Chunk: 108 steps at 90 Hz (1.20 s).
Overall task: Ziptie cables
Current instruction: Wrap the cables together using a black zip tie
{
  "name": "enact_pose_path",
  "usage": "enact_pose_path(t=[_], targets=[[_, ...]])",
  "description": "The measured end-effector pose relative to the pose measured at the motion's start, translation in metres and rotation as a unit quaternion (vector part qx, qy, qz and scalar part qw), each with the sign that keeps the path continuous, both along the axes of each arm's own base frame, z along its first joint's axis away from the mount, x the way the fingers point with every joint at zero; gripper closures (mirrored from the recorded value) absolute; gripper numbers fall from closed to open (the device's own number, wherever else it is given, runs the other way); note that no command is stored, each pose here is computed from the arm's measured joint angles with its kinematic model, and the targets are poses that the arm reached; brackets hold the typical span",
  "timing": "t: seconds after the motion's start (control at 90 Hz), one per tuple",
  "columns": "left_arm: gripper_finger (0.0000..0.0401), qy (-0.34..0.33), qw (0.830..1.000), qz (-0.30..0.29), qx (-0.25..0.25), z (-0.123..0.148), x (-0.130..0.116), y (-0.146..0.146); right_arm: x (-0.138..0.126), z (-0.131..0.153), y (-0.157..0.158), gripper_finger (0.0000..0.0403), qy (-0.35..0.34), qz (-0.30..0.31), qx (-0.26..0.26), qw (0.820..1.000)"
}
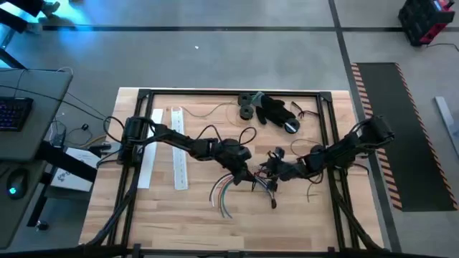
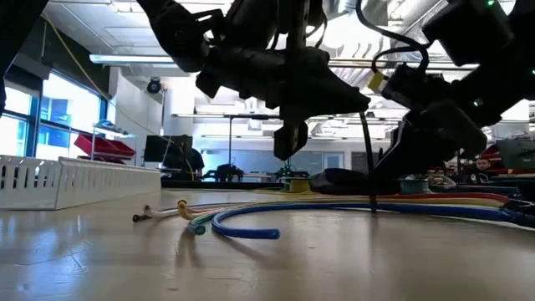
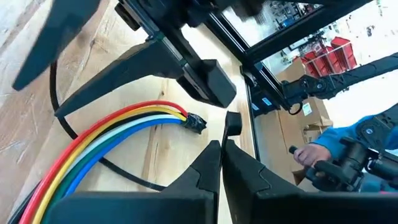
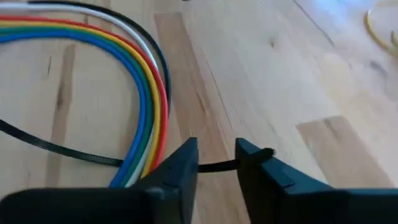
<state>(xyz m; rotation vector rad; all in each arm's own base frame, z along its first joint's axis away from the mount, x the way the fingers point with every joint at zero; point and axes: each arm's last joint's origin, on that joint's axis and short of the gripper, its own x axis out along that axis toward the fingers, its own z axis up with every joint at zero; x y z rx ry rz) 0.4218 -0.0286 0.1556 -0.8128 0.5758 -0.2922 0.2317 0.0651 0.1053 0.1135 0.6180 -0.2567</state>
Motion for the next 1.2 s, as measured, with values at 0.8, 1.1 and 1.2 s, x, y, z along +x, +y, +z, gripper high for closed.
enact_pose_path(t=[0.8, 1.1, 1.2], targets=[[0.0401, -0.001, 1.0, 0.002, 0.004, 0.0, 0.0, 0.0, -0.006, -0.003, -0.004, 0.0201, -0.052, -0.115, 0.113, 0.986], [0.0401, -0.002, 1.0, 0.001, 0.005, 0.0, 0.0, 0.0, -0.004, -0.019, -0.001, 0.0173, -0.054, -0.157, 0.152, 0.974], [0.0401, -0.004, 1.0, 0.0, 0.008, 0.0, 0.0, 0.0, 0.0, -0.024, 0.004, 0.019, -0.07, -0.147, 0.174, 0.971]])
